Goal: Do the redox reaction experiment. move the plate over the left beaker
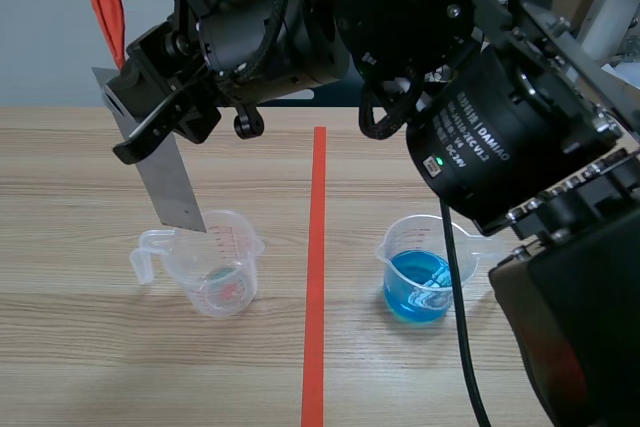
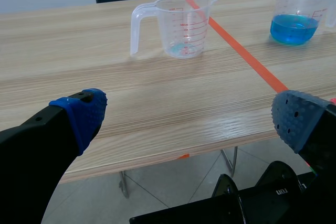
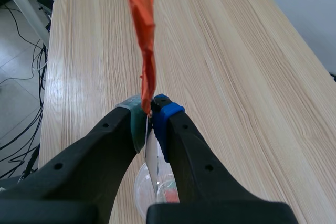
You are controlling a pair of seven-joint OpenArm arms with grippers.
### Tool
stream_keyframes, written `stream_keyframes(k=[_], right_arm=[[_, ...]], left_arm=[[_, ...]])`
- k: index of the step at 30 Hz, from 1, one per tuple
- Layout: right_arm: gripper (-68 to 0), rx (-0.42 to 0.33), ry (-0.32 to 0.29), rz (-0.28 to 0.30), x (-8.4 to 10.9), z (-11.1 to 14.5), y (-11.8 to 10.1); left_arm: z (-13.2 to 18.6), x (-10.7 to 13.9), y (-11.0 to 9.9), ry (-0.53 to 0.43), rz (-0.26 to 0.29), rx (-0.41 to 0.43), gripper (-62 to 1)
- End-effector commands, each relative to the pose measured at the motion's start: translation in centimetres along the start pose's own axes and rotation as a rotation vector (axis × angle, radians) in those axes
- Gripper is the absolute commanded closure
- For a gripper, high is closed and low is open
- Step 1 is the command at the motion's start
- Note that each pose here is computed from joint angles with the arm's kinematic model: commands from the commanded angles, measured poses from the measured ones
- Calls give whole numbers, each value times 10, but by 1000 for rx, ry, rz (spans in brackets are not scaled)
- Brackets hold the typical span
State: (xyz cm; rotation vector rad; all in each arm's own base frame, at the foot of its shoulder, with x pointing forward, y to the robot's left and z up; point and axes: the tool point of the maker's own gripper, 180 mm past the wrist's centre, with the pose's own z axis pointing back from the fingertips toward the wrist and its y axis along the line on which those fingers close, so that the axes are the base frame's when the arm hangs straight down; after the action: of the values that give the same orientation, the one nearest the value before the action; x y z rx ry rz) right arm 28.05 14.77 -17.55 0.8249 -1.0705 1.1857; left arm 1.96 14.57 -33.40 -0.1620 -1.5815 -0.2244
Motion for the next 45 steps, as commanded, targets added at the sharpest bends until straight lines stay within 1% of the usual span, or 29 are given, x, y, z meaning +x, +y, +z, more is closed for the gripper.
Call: stream_keyframes(k=[1, 8, 11, 17, 23, 34, 39, 45], right_arm=[[-6, -4, -45, 27, 17, 3, -2], [-6, -4, -45, 27, 17, 3, -2], [-6, -4, -45, 26, 17, 3, -2], [-6, -4, -45, 27, 17, 3, -2], [-6, -5, -43, 27, 17, 3, -2], [-6, -5, -43, 27, 17, 3, -2], [-6, -5, -43, 27, 17, 3, -2], [-6, -5, -43, 27, 17, 3, -2]], left_arm=[[-3, 13, 1, -63, -3, 1, -623], [-14, 14, 2, -97, -13, -8, -623], [-20, 17, 1, -118, -22, -25, -623], [-28, 26, 2, -158, -39, -35, -623], [-29, 28, 2, -167, -43, -38, -623], [-29, 29, 2, -168, -40, -38, -623], [-29, 29, 2, -168, -13, -39, -623], [-29, 29, 2, -168, -13, -39, -623]])
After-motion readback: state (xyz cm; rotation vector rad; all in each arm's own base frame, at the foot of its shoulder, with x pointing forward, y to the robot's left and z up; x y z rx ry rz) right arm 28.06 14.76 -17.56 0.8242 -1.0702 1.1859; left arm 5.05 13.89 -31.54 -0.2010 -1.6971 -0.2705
